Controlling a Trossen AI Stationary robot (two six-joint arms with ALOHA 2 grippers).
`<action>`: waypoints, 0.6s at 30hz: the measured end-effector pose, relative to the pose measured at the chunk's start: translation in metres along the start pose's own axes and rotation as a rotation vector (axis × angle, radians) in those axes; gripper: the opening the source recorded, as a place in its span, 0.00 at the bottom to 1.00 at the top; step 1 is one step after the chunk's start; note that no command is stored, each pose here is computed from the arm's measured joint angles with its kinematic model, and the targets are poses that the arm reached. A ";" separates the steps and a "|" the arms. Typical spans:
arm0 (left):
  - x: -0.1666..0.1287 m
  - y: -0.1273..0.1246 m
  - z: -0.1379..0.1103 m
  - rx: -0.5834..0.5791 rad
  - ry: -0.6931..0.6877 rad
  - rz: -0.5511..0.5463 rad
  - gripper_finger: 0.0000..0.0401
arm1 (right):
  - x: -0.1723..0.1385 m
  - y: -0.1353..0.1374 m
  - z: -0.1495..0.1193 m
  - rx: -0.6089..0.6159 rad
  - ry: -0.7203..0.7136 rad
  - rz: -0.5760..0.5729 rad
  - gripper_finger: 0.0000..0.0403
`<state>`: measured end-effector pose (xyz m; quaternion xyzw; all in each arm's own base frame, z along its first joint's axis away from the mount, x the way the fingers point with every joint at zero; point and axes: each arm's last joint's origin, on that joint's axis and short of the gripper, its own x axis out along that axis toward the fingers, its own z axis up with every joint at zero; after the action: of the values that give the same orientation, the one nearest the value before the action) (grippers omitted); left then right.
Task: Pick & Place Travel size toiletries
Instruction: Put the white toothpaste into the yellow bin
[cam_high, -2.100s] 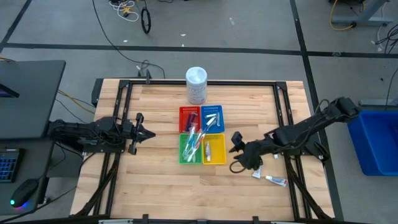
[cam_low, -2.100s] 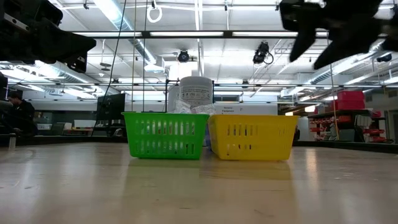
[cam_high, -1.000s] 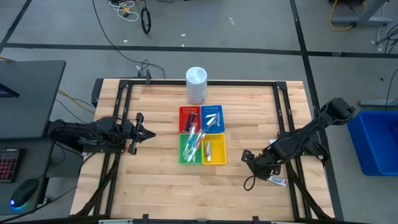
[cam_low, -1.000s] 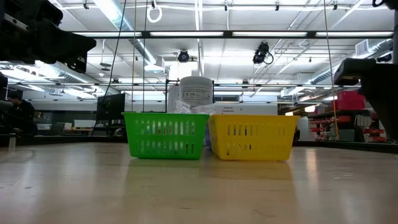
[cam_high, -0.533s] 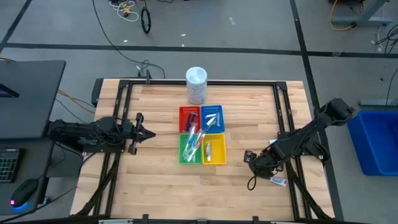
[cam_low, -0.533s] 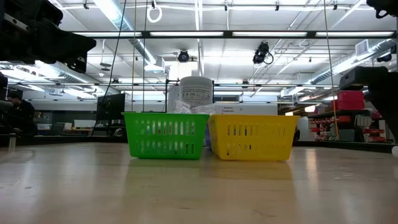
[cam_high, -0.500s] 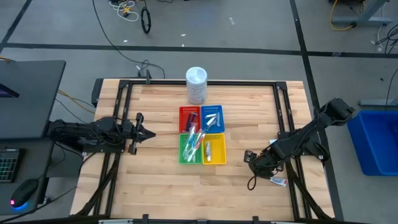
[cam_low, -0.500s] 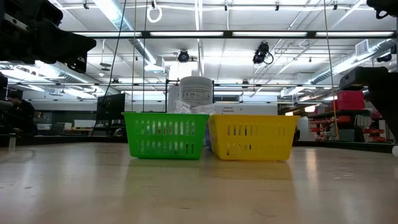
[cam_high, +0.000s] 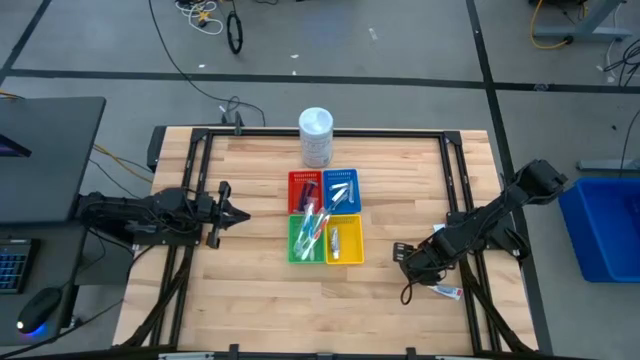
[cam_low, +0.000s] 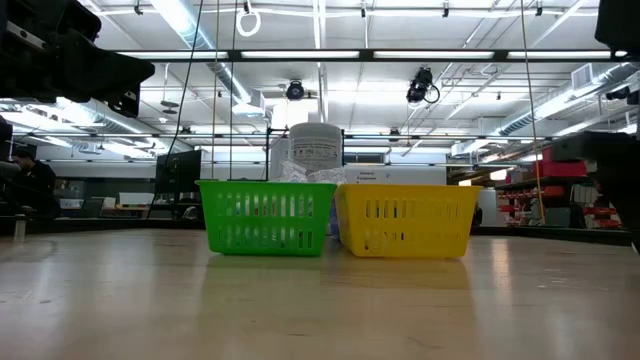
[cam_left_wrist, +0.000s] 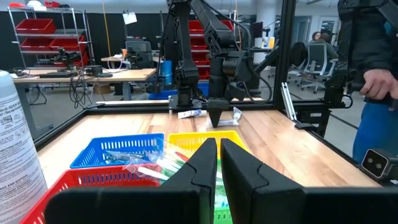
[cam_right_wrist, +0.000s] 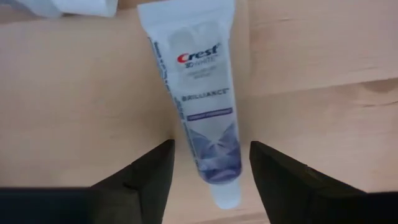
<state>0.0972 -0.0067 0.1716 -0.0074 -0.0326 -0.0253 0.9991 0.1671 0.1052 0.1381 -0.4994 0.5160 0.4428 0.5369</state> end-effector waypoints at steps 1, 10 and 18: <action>0.000 0.000 0.000 0.000 0.001 0.000 0.07 | 0.000 0.000 0.000 0.000 -0.001 -0.005 0.54; 0.000 0.000 0.000 0.000 0.000 0.000 0.07 | 0.000 -0.001 0.001 0.001 -0.010 -0.014 0.39; 0.000 0.000 0.000 0.000 0.000 0.000 0.07 | 0.000 -0.002 0.001 0.002 -0.014 -0.017 0.28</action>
<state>0.0972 -0.0067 0.1715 -0.0073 -0.0325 -0.0253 0.9991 0.1689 0.1063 0.1383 -0.5002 0.5084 0.4411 0.5448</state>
